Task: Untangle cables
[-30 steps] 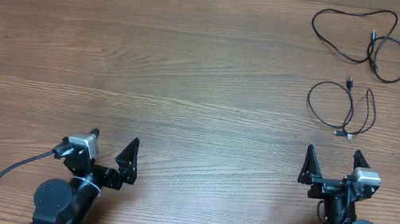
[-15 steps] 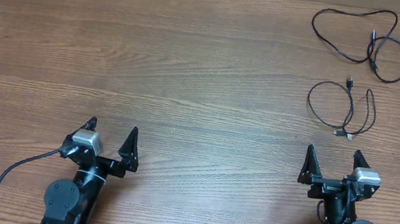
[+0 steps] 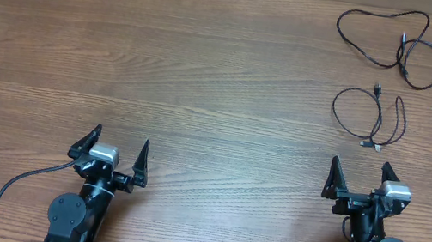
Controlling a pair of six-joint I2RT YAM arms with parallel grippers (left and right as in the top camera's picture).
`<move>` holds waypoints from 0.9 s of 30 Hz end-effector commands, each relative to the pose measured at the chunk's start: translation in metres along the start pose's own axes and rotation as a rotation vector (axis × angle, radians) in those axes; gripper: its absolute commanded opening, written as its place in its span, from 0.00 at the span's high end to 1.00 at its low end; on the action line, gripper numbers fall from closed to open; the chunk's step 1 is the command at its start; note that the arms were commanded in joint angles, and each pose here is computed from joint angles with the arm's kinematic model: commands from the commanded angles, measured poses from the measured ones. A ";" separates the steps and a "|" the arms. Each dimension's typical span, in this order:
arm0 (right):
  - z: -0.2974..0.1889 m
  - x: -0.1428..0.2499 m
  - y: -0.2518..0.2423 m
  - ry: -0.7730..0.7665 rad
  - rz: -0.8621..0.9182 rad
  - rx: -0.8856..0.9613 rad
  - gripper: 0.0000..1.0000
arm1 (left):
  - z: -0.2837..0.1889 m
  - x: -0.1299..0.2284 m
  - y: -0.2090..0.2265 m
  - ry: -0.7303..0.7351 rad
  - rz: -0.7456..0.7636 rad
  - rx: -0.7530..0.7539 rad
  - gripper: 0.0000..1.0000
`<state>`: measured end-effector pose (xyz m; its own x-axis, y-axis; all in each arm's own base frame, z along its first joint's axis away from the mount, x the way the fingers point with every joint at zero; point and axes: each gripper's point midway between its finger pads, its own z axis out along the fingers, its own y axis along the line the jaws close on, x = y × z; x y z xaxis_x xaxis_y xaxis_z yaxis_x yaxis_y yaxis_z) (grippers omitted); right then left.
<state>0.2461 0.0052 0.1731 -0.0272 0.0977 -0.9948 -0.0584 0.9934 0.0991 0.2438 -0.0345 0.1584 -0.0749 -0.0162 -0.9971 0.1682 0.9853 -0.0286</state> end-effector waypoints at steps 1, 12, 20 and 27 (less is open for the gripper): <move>0.000 0.001 -0.001 -0.006 0.003 0.007 0.00 | 0.000 0.001 0.002 0.001 -0.009 -0.011 0.01; 0.000 0.001 -0.001 -0.006 0.003 0.007 0.00 | 0.000 0.001 0.002 -0.003 -0.072 -0.012 0.00; 0.000 0.001 -0.001 -0.006 0.003 0.007 0.00 | 0.000 0.001 0.002 -0.003 -0.072 -0.012 0.00; 0.000 0.001 -0.001 -0.006 0.003 0.007 0.00 | 0.000 0.001 0.002 -0.003 -0.072 -0.012 0.01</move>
<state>0.2461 0.0051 0.1730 -0.0275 0.0973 -0.9949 -0.0580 0.9934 0.0988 0.2438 -0.0345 0.1585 -0.0840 -0.0725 -0.9938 0.1637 0.9828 -0.0856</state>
